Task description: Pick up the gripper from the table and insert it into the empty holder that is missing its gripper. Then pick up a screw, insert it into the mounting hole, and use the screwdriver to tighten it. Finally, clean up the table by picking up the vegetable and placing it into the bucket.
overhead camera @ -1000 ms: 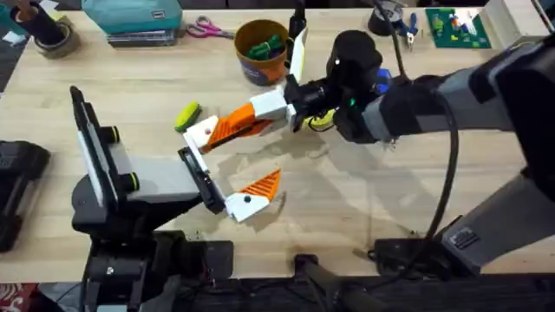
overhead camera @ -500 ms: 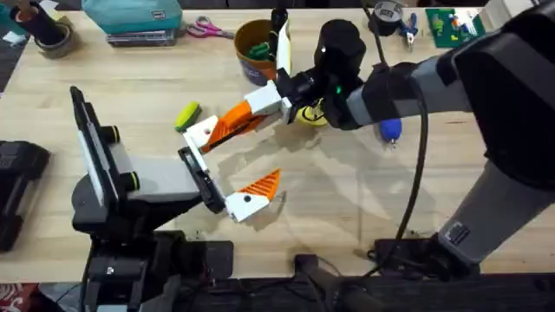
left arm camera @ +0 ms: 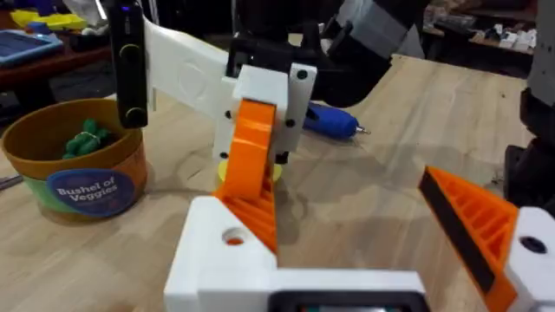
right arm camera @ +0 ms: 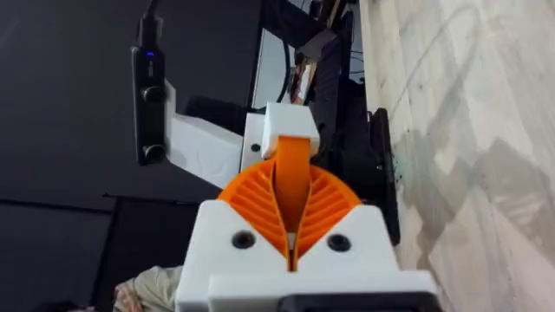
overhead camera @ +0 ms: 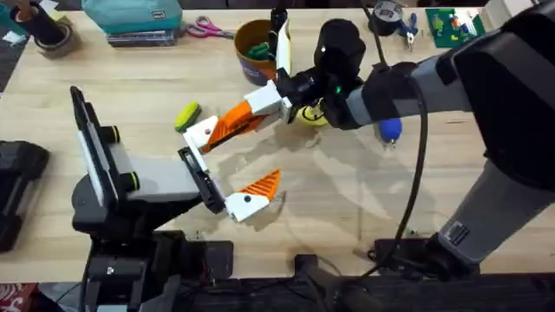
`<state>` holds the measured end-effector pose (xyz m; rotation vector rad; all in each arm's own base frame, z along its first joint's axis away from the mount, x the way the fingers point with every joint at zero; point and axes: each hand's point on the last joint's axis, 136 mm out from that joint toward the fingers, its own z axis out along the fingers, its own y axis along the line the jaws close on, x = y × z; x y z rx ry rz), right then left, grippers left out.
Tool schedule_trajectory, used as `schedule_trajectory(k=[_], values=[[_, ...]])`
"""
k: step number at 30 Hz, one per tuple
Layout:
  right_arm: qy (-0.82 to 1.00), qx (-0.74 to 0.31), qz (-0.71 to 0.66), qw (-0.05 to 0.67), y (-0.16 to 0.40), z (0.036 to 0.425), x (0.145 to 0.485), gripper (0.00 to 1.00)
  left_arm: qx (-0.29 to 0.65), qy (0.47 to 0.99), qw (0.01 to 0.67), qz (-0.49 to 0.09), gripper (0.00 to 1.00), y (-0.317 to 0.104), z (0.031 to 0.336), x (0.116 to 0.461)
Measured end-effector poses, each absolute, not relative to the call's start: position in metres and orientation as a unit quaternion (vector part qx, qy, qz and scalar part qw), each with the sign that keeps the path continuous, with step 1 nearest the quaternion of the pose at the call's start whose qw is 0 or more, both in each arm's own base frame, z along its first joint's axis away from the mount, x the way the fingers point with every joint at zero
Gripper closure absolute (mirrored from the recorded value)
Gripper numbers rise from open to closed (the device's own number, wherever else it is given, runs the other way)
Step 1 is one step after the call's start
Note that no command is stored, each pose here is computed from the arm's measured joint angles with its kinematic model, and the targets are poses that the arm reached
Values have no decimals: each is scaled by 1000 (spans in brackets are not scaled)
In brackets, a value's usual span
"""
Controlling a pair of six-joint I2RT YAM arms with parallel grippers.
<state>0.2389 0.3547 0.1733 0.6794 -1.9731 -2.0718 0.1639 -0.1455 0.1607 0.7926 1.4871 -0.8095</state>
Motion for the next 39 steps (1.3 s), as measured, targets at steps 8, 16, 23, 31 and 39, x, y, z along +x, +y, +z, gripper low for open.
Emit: schedule_trajectory(k=[8,16,23,31,39], values=[[-667,229,-702,93,353,174,242,993,342,640,594,-349,15,-146,161,164],[-670,220,-705,79,350,173,239,993,346,637,591,-355,15,-147,161,161],[-674,207,-706,69,353,171,238,993,343,639,590,-355,15,-147,161,162],[-674,204,-707,67,355,171,239,993,340,641,592,-352,15,-146,161,163],[-678,192,-707,59,353,172,237,993,341,640,591,-353,15,-146,161,163]])
